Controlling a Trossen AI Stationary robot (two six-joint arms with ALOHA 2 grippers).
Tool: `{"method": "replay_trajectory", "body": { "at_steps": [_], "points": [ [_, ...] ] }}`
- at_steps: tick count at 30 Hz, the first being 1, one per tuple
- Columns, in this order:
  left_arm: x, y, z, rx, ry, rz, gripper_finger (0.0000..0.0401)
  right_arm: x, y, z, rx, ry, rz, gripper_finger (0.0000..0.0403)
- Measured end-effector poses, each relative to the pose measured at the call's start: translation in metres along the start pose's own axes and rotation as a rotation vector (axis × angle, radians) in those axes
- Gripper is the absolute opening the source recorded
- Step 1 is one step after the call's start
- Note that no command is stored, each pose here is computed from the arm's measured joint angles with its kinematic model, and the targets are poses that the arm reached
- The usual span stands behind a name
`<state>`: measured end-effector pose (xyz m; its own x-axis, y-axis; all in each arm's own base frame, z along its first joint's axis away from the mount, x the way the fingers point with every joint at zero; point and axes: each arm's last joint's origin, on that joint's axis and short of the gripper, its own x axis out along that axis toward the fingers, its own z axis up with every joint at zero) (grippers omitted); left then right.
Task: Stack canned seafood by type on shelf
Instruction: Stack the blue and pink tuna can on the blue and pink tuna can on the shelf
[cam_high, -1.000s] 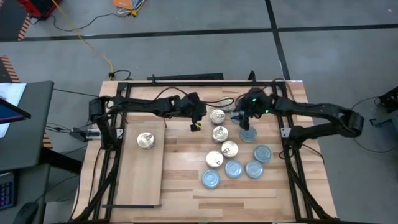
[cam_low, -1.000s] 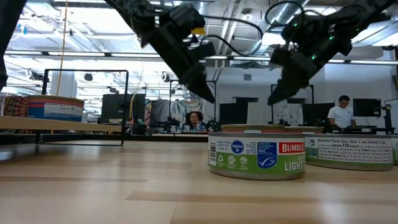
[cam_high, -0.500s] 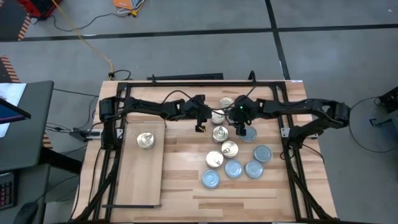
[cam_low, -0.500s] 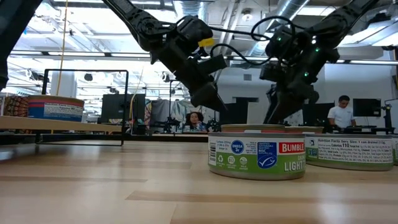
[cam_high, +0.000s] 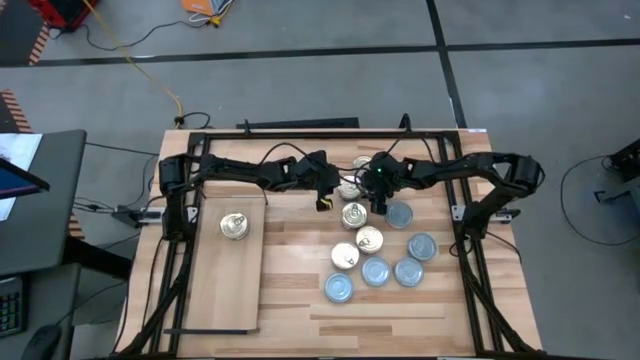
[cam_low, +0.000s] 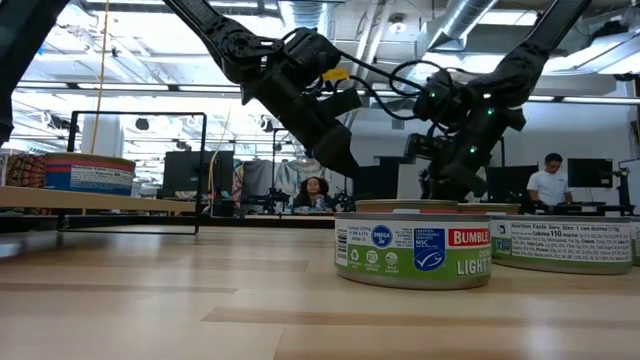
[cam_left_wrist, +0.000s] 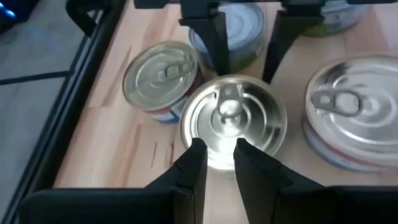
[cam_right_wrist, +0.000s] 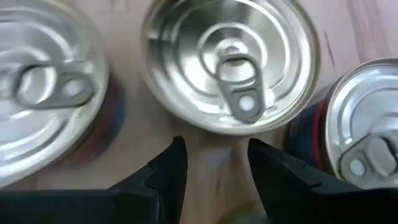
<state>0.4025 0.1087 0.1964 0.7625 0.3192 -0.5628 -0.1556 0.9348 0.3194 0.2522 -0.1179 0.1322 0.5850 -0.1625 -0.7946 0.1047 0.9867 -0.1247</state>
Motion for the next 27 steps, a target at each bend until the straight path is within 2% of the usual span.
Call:
{"method": "replay_trajectory", "body": {
  "at_steps": [9,19,27],
  "points": [
    [0.021,-0.009,-0.022,0.049,0.12,0.037,0.0073,0.009,0.003,0.007,-0.042,-0.09,0.031,0.0205],
    [0.017,-0.019,-0.028,0.088,0.224,0.011,0.0073,0.007,0.004,0.016,-0.068,-0.174,0.008,0.0205],
    [0.011,-0.027,-0.031,0.122,0.309,0.054,0.0073,0.005,0.002,0.025,-0.074,-0.278,0.001,0.0205]
  ]
}}
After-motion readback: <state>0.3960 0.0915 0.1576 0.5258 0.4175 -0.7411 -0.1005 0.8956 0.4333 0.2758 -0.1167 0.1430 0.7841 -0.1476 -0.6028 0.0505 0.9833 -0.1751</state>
